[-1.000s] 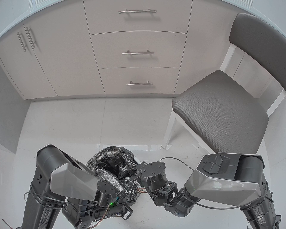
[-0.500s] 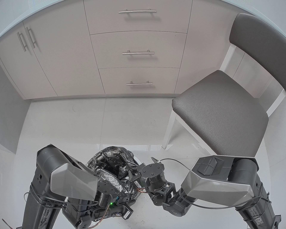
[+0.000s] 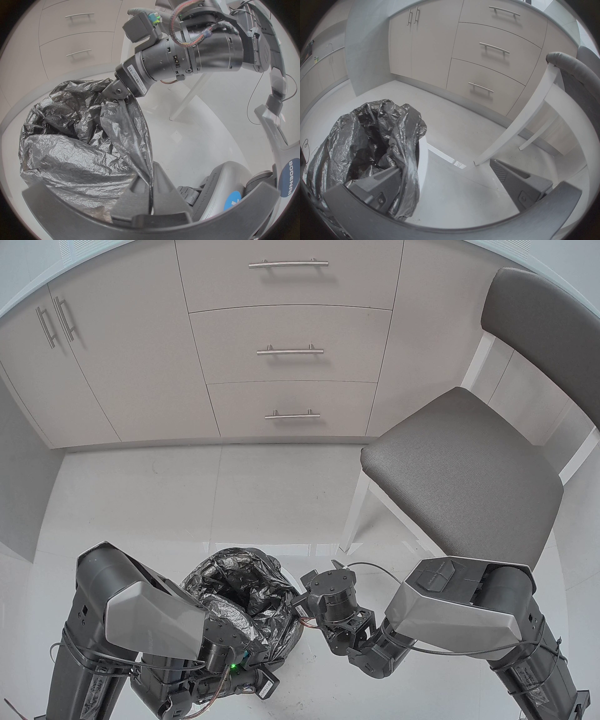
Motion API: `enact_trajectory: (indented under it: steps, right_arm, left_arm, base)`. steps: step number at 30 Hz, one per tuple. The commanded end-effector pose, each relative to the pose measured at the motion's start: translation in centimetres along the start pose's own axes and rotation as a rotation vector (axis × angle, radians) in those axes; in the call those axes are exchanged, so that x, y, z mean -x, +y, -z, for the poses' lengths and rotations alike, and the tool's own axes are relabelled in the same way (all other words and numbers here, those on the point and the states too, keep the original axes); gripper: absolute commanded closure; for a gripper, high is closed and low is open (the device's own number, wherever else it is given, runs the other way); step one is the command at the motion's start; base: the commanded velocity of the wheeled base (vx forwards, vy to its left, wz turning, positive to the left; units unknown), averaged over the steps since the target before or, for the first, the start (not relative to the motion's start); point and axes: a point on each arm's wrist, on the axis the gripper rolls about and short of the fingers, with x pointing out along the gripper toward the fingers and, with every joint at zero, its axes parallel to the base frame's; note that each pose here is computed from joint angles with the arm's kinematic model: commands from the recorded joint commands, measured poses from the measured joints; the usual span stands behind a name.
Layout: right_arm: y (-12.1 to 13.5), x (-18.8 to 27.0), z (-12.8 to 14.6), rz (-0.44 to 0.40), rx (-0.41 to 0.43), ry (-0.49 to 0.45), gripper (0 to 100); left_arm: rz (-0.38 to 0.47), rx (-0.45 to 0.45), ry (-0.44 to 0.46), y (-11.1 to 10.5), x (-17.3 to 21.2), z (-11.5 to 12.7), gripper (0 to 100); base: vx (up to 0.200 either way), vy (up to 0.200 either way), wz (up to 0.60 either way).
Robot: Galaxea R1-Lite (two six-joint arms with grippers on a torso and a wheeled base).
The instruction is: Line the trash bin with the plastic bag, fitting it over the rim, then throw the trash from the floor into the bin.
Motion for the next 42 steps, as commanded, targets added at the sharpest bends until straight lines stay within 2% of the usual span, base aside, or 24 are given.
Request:
enact_trajectory:
  steps: [1,21,35,36,37,42]
  right_arm:
    - [-0.8,-0.4,0.2,0.022,0.0,0.007,0]
    - [-2.5,-0.3,-1.2,0.059,-0.011,-0.011,0]
    - [-2.9,0.1,0.0,0.073,0.0,0.025,0]
    - [-3.1,-0.1,0.2,0.077,0.001,0.031,0]
    - [-3.0,-0.1,0.3,0.076,0.003,0.033,0]
    - [-3.1,-0.3,0.9,0.08,0.007,0.047,0]
  left_arm:
    - [-0.002,0.0,-0.002,0.0,0.0,-0.1,100]
    - [-0.024,0.004,0.001,-0.1,0.0,-0.1,100]
    - [-0.034,0.004,0.008,-0.1,-0.1,0.1,100]
    - [-0.086,0.003,0.009,-0.1,-0.2,0.0,100]
    - [-0.103,0.008,0.004,-0.1,-0.3,-0.1,100]
    - [-0.126,0.038,0.0,-0.4,-0.6,-0.2,100]
  base:
    - [0.0,0.0,0.0]
    - [0.0,0.0,0.0]
    - [0.0,0.0,0.0]
    - [0.0,0.0,0.0]
    - [0.0,0.0,0.0]
    - [0.0,0.0,0.0]
